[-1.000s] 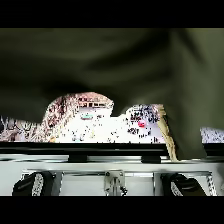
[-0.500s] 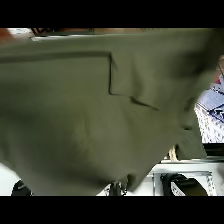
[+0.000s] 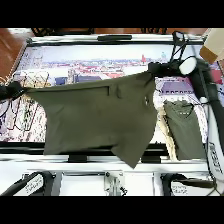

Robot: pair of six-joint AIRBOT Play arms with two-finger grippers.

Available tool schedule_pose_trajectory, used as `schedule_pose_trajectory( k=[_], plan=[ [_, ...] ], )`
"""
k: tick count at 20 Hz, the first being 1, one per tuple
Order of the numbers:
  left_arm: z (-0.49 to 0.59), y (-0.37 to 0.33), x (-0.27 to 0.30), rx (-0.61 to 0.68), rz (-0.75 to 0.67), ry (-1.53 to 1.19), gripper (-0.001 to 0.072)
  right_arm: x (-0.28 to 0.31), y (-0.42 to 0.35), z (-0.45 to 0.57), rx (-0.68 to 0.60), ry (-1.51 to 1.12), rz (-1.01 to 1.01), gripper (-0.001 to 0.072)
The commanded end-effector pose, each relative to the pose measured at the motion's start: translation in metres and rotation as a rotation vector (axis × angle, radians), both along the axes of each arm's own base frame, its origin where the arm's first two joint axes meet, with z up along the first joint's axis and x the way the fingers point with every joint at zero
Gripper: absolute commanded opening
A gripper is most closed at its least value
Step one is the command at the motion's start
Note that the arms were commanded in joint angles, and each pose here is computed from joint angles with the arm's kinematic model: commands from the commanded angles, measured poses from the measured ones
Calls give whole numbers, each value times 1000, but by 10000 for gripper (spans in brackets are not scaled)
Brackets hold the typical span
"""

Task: Fold the shirts.

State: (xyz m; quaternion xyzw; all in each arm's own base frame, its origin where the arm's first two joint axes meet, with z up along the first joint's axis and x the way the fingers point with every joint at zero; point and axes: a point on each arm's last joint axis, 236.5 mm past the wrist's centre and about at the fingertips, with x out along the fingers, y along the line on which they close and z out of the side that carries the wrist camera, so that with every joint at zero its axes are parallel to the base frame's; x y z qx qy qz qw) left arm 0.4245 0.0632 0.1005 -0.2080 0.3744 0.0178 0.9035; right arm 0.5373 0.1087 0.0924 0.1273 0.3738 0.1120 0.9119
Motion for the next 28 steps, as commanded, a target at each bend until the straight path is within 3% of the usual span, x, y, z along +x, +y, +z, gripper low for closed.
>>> schedule_pose_trajectory(
  k=[1, 6, 13, 19, 28],
  plan=[
    [-34, -2, 78, 26, 35, -87, 31, 61, -14, -13, 53, -194, -129, 65],
    [-79, -24, 116, 31, 4, -64, 32, 45, -7, -74, 9, -17, -75, 66],
    [-131, -30, 54, -31, -116, 253, 33, -41, -26, -133, -215, 381, 88, 65],
    [-177, -57, -10, -149, -230, 550, 32, -80, -25, -161, -203, 583, 100, 65],
    [-179, -44, -15, -152, -212, 574, 31, -86, -27, -161, -212, 609, 106, 66]
  ],
)
